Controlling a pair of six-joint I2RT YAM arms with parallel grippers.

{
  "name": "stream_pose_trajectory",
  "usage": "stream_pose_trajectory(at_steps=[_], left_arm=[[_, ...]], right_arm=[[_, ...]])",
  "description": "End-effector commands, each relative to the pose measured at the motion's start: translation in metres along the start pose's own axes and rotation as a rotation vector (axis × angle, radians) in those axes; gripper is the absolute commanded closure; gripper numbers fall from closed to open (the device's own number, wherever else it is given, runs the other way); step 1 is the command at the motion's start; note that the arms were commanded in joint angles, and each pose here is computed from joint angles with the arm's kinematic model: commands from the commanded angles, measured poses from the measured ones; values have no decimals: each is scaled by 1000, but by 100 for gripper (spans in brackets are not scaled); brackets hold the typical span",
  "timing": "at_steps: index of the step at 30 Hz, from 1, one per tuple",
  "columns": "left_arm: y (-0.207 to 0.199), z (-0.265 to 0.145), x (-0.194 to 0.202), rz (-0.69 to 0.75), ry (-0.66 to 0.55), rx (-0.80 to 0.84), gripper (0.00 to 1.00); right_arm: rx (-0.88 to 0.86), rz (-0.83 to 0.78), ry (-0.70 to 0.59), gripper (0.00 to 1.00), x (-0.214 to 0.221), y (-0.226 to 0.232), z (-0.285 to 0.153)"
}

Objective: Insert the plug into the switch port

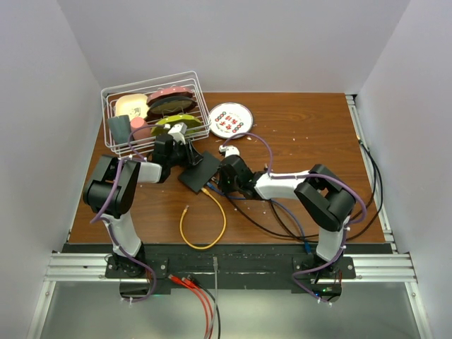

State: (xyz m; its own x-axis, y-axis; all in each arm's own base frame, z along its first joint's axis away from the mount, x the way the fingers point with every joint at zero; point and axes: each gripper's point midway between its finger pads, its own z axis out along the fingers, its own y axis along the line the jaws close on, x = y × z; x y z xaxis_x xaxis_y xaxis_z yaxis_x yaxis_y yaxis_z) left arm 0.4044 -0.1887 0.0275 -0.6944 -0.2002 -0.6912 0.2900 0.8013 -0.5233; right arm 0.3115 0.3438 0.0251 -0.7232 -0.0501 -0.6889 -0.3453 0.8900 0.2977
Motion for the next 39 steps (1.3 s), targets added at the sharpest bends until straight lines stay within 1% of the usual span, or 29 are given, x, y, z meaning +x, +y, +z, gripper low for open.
stream_pose_trajectory(at_steps=[1,10,17,20,24,25,26,28,29,30,31,32,33,34,35,36,37,39], left_arm=[[-33,-37,150,-180,525,78,100],[-47,-34,156,-165,548,100,100],[-49,-34,156,-158,554,103,100],[-49,-34,155,-150,549,95,100],[-43,-34,148,-140,529,65,100],[-40,-35,143,-140,518,56,100],[-37,-35,140,-139,513,45,100],[-26,-36,133,-133,504,1,98],[-23,-37,132,-128,503,-18,95],[-17,-37,129,-118,494,-46,91],[-12,-39,128,-123,492,-68,83],[-8,-39,127,-119,483,-90,79],[-5,-40,125,-128,477,-101,74],[-3,-39,124,-128,476,-107,64],[-2,-39,123,-128,471,-113,61],[4,-39,121,-128,460,-141,58],[5,-39,120,-126,455,-153,54],[10,-40,113,-128,430,-179,51]], right_arm=[[-113,107,-373,100,-110,39,9],[-106,115,-389,100,-123,44,12],[-87,95,-386,100,-131,44,14],[-88,77,-362,100,-126,43,13],[-115,39,-290,99,-106,43,9],[-126,33,-268,96,-99,43,7],[-129,29,-265,85,-99,43,1],[-105,8,-226,77,-82,32,-3],[-104,6,-227,72,-82,31,-10],[-78,-4,-187,69,-67,21,-12],[-69,-10,-179,67,-64,18,-15],[-56,-16,-175,64,-61,14,-18],[-42,-27,-154,57,-54,8,-25],[-36,-31,-150,54,-53,6,-29],[-30,-34,-146,50,-52,4,-32],[-27,-42,-145,43,-51,2,-40],[-29,-45,-145,40,-52,2,-45],[-13,-55,-143,34,-52,-3,-55]])
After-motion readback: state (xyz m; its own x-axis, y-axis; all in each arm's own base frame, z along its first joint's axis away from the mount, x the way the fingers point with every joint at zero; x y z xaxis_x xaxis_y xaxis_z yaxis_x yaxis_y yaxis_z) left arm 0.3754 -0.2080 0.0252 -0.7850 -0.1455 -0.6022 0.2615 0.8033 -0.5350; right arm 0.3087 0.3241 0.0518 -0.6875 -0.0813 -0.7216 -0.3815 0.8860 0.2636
